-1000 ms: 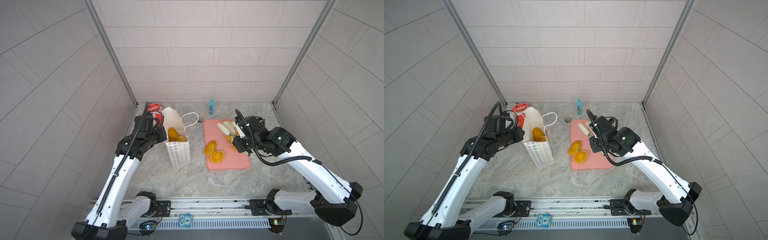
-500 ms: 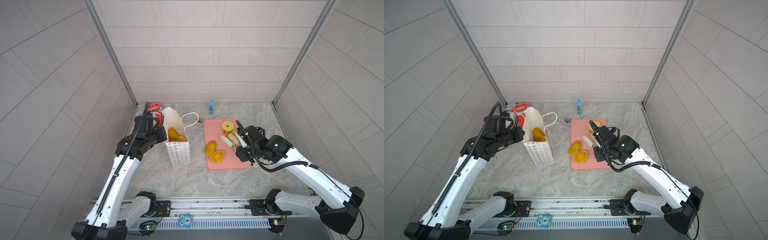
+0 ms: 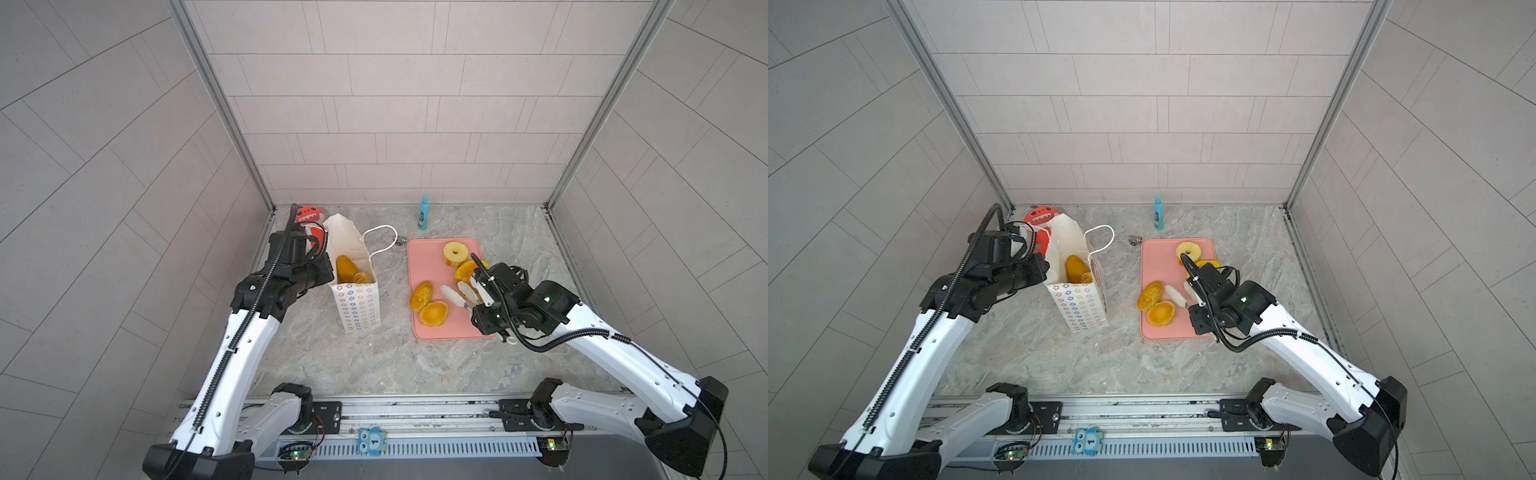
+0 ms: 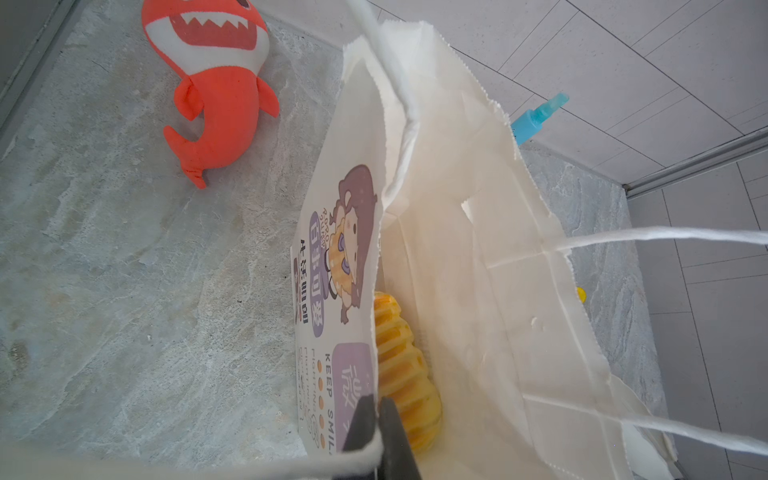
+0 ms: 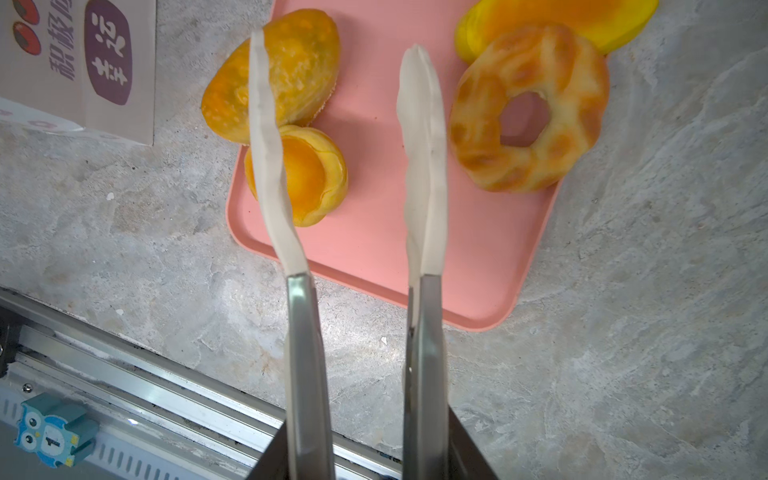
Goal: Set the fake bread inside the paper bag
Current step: 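Move the tongs with the right gripper back over the pink tray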
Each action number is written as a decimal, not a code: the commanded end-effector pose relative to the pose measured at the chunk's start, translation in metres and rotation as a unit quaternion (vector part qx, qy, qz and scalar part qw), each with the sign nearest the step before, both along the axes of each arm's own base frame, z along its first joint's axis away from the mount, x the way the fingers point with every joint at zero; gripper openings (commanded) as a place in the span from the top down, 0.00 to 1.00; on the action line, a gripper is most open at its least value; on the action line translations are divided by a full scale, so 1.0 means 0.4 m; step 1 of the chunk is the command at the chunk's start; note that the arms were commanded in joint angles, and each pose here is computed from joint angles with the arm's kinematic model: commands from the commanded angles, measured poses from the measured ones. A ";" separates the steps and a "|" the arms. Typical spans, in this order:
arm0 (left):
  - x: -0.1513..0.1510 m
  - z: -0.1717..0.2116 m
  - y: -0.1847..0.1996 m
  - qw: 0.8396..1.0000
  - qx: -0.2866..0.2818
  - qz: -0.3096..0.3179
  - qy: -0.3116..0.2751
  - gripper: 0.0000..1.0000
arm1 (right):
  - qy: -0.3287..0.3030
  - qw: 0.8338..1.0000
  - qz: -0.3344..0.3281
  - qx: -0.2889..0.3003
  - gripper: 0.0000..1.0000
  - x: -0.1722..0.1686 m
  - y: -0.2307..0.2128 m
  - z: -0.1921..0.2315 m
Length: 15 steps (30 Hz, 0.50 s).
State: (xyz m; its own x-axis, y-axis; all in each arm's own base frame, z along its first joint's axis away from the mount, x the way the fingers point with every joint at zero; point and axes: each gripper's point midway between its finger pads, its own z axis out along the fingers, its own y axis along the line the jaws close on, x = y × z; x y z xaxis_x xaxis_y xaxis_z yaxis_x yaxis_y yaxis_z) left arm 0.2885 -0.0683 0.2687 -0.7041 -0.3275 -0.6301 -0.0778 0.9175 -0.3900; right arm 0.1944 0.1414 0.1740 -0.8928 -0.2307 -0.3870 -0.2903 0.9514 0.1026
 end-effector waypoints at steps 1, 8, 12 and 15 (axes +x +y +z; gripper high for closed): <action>-0.006 -0.006 0.006 1.000 0.002 0.003 0.003 0.94 | -0.009 1.000 -0.011 0.020 0.56 0.000 0.002 0.007; -0.005 -0.012 0.004 1.000 0.001 0.002 0.005 0.94 | 0.010 0.999 -0.004 0.039 0.53 -0.019 0.016 -0.028; -0.007 -0.015 0.004 1.000 0.001 0.001 0.008 0.94 | 0.018 0.999 -0.002 0.047 0.51 -0.023 0.023 -0.047; -0.007 -0.014 0.004 1.000 0.001 0.001 0.007 0.94 | 0.024 0.999 -0.004 0.048 0.50 -0.025 0.024 -0.060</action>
